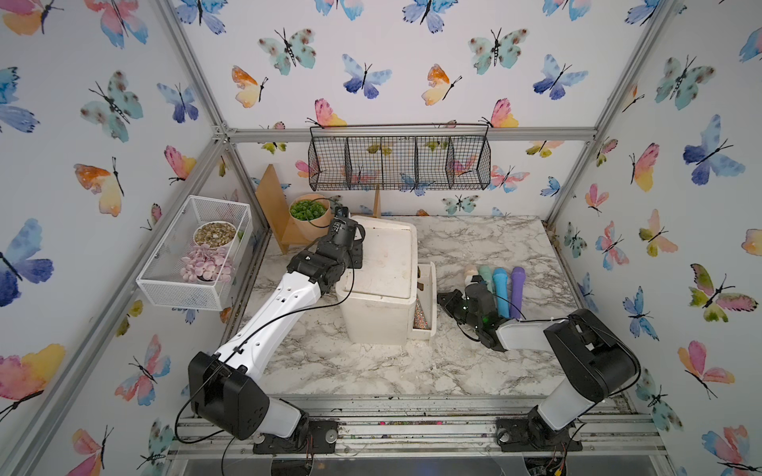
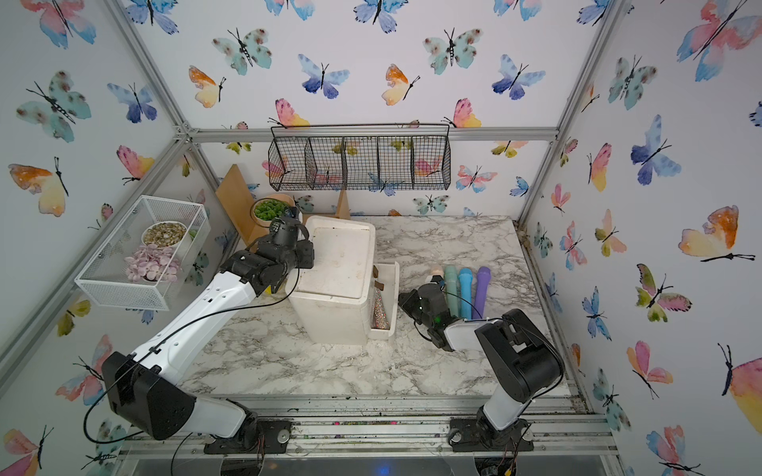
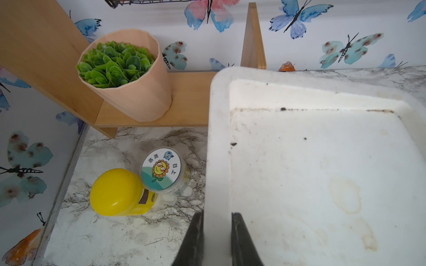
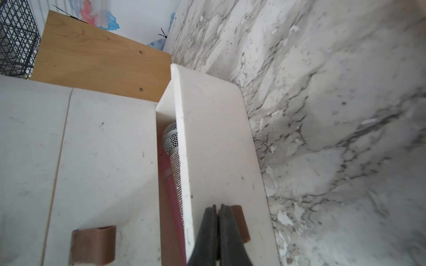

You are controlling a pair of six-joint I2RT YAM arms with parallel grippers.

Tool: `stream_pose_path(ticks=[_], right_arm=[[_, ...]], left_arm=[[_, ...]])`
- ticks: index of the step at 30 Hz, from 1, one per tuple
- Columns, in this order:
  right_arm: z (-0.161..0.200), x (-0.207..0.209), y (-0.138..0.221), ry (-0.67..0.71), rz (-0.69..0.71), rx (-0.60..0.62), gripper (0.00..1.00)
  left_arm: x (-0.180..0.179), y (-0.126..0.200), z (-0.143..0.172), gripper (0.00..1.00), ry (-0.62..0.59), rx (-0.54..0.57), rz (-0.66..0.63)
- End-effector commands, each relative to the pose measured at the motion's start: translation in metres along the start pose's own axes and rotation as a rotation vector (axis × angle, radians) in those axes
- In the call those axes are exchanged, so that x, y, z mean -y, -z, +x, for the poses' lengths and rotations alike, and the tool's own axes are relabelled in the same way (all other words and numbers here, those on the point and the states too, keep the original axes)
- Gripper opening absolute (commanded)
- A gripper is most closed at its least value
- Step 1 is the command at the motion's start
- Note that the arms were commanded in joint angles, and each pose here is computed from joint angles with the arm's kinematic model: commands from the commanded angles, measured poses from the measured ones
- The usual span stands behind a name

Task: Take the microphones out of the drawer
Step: Open the drawer in the storage box.

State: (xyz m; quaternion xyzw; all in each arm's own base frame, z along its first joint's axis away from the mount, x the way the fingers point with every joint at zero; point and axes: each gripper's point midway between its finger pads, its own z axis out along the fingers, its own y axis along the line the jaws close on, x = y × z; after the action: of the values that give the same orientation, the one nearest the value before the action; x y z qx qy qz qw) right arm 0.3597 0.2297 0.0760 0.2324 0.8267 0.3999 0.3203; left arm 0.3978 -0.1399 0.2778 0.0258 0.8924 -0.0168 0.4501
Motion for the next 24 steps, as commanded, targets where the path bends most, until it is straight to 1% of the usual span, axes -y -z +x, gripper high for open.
stream_pose_path(ticks=[1, 10, 24], right_arm=[[-0.007, 0.024, 0.009, 0.028, 0.09, 0.024, 0.02], [-0.025, 0.04, 0.026, 0.036, 0.148, 0.077, 0.02], [-0.035, 0.052, 0.037, 0.028, 0.191, 0.11, 0.02]], left_arm=[[0.0, -0.015, 0.019, 0.0, -0.031, -0.062, -0.037], [-0.001, -0.015, 0.02, 0.0, -0.032, -0.063, -0.045], [-0.002, -0.016, 0.021, 0.0, -0.032, -0.066, -0.049]])
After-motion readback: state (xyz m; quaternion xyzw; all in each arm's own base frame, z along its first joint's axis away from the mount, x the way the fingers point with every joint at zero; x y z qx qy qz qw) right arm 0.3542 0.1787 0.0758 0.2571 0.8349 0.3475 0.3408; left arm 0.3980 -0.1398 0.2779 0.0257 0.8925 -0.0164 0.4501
